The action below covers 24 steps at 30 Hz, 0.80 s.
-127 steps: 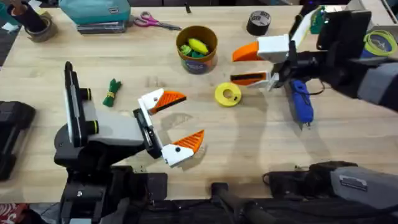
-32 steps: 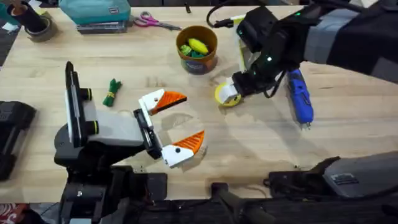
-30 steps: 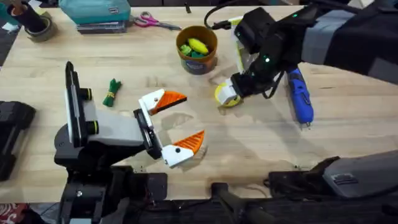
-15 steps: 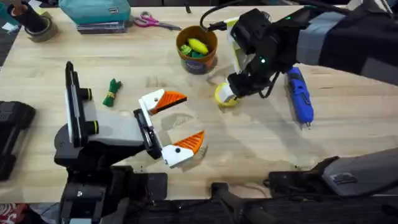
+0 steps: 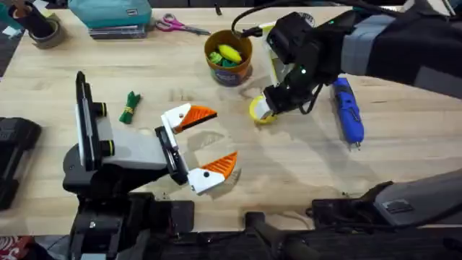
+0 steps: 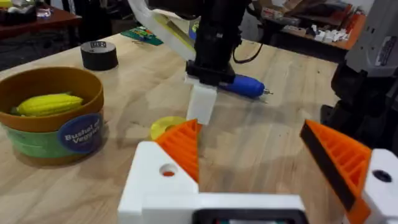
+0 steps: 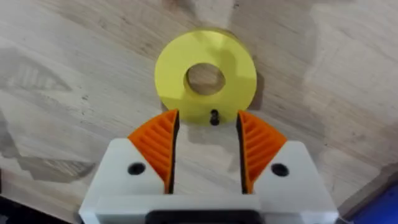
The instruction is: Pick up the gripper from the table and insert it into the empty holder that is missing its gripper. Then pick up a screw, insert it into the mounting hole, and use the screwdriver to tighten it. Finally, clean up the table by picking up the vegetable and placing it into the bucket.
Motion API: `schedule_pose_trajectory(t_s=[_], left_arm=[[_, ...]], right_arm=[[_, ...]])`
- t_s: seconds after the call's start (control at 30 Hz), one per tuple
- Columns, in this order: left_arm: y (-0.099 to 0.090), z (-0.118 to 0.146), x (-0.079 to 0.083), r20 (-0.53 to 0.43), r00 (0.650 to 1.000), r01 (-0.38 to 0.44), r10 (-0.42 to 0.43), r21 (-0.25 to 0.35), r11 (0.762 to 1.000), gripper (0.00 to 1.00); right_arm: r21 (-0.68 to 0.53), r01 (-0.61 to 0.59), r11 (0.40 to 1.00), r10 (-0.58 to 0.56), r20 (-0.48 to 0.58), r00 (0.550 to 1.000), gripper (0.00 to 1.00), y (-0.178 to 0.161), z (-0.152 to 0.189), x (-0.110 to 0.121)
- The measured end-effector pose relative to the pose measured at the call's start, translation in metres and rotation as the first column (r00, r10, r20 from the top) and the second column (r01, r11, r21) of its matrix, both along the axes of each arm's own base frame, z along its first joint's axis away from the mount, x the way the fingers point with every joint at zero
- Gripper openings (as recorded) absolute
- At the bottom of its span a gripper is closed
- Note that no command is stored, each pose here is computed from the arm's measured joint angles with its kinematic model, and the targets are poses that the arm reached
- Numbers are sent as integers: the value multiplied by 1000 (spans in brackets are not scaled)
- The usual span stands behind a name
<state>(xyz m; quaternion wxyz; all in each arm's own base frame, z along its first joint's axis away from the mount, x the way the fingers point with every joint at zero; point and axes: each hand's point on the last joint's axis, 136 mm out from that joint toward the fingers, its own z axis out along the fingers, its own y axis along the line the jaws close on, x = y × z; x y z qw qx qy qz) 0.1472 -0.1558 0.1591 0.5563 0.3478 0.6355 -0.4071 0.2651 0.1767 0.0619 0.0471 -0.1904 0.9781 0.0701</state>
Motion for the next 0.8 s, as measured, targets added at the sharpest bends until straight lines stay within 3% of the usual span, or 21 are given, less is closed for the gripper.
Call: schedule_pose_trajectory(t_s=[0.8], left_arm=[[0,0,0,0,1000,0,0,0,1000,985]], right_arm=[[-12,0,1000,0,-15,1000,363,0,-8,1]])
